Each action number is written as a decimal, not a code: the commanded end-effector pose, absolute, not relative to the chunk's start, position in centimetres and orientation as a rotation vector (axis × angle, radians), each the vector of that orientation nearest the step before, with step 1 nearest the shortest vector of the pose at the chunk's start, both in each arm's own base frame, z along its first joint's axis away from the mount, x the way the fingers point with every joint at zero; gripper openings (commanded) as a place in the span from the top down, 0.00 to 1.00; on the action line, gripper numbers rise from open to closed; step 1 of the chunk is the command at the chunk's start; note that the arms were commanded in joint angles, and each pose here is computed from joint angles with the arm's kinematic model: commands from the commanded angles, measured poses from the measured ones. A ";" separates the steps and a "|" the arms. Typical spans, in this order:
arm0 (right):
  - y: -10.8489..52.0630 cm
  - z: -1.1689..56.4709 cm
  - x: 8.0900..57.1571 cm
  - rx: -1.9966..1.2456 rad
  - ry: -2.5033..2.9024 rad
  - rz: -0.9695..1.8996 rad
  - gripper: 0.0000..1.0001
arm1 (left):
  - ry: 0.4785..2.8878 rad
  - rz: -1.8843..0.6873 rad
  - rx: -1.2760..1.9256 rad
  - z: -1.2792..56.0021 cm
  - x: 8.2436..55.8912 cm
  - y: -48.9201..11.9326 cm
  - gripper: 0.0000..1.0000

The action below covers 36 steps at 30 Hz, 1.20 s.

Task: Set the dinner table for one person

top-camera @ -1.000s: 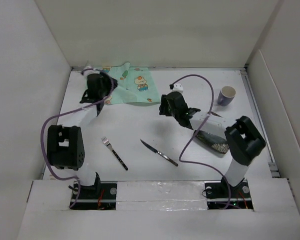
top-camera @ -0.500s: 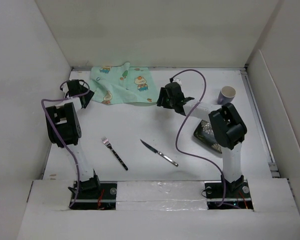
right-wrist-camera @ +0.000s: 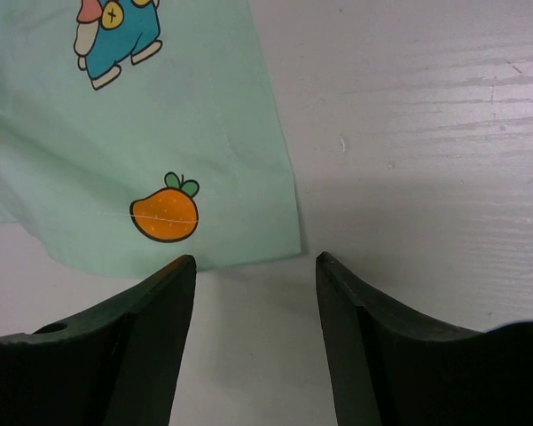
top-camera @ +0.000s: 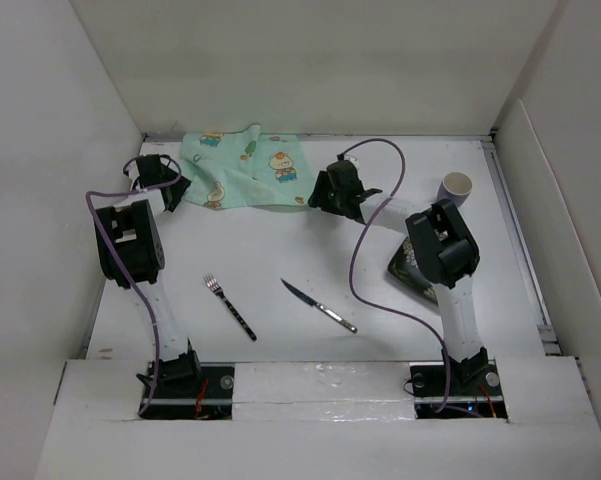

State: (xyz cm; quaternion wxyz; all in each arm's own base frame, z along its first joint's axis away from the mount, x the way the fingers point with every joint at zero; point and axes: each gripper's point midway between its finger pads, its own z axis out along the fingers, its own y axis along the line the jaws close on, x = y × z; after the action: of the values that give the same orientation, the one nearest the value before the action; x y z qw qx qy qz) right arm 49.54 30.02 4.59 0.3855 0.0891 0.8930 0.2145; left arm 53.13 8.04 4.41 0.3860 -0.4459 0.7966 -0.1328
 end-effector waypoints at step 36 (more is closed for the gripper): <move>20.8 21.5 47.3 0.209 1.853 0.408 1.00 | 2.085 -0.503 -0.710 12.1 49.8 -7.3 0.56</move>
State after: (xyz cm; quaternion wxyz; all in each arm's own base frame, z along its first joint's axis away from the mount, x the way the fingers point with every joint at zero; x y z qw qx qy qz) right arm 47.07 21.72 25.32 0.6001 0.0901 0.7667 0.2095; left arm 51.96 -4.23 21.72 0.5258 -0.2901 0.7692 -0.2184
